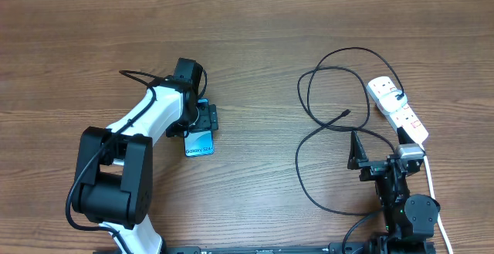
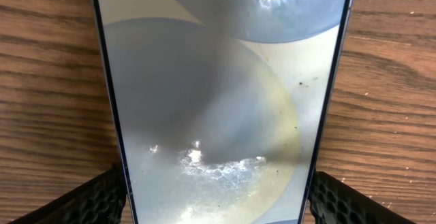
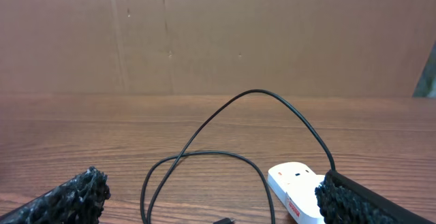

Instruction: Plug charger to phone and switch on socket

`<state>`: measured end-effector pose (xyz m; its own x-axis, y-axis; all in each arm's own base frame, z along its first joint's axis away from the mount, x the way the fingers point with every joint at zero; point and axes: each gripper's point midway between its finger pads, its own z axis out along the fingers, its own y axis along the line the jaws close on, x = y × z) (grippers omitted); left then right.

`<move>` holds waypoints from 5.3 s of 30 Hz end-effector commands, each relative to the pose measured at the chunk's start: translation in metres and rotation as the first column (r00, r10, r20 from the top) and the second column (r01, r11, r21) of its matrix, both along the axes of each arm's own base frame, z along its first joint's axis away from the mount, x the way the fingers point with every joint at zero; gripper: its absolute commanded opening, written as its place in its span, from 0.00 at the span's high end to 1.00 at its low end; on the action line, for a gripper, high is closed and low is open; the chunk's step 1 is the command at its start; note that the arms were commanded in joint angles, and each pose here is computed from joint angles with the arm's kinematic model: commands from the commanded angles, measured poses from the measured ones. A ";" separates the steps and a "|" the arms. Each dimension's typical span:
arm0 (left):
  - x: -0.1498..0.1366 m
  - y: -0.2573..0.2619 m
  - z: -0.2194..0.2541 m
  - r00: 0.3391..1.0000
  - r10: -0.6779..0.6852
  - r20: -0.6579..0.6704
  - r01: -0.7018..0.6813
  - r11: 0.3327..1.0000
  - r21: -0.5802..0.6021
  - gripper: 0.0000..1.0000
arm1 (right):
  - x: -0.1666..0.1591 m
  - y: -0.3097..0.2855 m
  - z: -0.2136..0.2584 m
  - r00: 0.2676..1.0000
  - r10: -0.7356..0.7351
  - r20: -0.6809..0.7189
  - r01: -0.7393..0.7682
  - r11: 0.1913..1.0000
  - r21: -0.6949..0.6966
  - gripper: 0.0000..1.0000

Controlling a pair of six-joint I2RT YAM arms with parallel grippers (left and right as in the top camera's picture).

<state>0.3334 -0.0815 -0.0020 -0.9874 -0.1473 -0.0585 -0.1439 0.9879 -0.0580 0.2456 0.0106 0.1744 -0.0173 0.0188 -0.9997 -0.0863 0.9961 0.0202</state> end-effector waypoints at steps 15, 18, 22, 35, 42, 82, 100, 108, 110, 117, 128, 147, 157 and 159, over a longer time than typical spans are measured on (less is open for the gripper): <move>-0.061 -0.007 -0.064 0.965 -0.029 -0.259 0.035 0.999 0.022 0.15 | 0.000 0.002 -0.002 1.000 0.007 0.002 -0.007 1.000 -0.002 0.00; -0.061 -0.007 -0.064 0.965 -0.029 -0.261 0.035 0.999 0.018 0.15 | 0.000 0.002 -0.002 1.000 0.007 0.002 -0.007 1.000 -0.002 0.00; -0.063 -0.011 -0.064 0.963 -0.030 -0.269 0.029 1.000 -0.007 0.19 | 0.000 0.002 -0.002 1.000 0.007 0.002 -0.007 1.000 -0.002 0.00; -0.077 -0.013 -0.058 0.942 -0.027 -0.336 0.021 1.000 -0.022 0.35 | 0.000 0.002 -0.002 1.000 0.007 0.002 -0.007 1.000 -0.002 0.00; -0.074 -0.022 -0.039 0.927 -0.029 -0.375 0.008 0.998 -0.057 0.39 | 0.000 0.002 -0.002 1.000 0.007 0.002 -0.007 1.000 -0.002 0.00; -0.041 -0.122 0.092 0.901 -0.272 -0.337 0.000 0.778 -0.628 0.50 | 0.000 0.002 -0.002 1.000 0.007 0.002 -0.007 1.000 -0.002 0.00; -0.027 -0.173 0.194 0.901 -0.299 -0.314 -0.252 0.229 -0.940 0.51 | 0.000 0.002 -0.002 1.000 0.007 0.002 -0.007 1.000 -0.002 0.00; -0.019 -0.172 0.211 0.905 -0.289 -0.311 -0.286 0.126 -0.950 0.54 | 0.000 0.002 -0.002 1.000 0.007 0.002 -0.007 1.000 -0.002 0.00; -0.018 -0.171 0.214 0.906 -0.285 -0.314 -0.294 0.110 -0.949 0.55 | 0.000 0.002 -0.002 1.000 0.007 0.002 -0.007 1.000 -0.002 0.00; -0.014 -0.166 0.214 0.905 -0.271 -0.329 -0.311 0.109 -0.944 0.55 | 0.000 0.002 -0.002 1.000 0.007 0.002 -0.007 1.000 -0.002 0.00; -0.011 -0.162 0.214 0.906 -0.259 -0.335 -0.318 0.106 -0.942 0.54 | 0.000 0.002 -0.002 1.000 0.007 0.002 -0.007 1.000 -0.002 0.00; -0.012 -0.162 0.214 0.897 -0.257 -0.359 -0.341 0.112 -0.933 0.55 | -0.004 0.025 0.006 0.989 0.144 0.030 -0.146 0.987 0.060 0.00; -0.012 -0.162 0.214 0.897 -0.257 -0.359 -0.341 0.113 -0.933 0.55 | -0.071 0.126 0.001 0.638 0.768 -0.049 -0.535 0.489 0.689 0.00; -0.012 -0.162 0.214 0.898 -0.257 -0.358 -0.340 0.114 -0.934 0.55 | -0.067 0.123 0.002 0.660 0.750 -0.045 -0.534 0.510 0.675 0.00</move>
<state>0.3138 -0.2422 0.1972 -0.8442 0.1722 0.5077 -0.4873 0.1482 -0.8606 0.1960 0.1173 0.1792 -0.4115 0.4153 -0.8113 -0.5753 0.5721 0.5846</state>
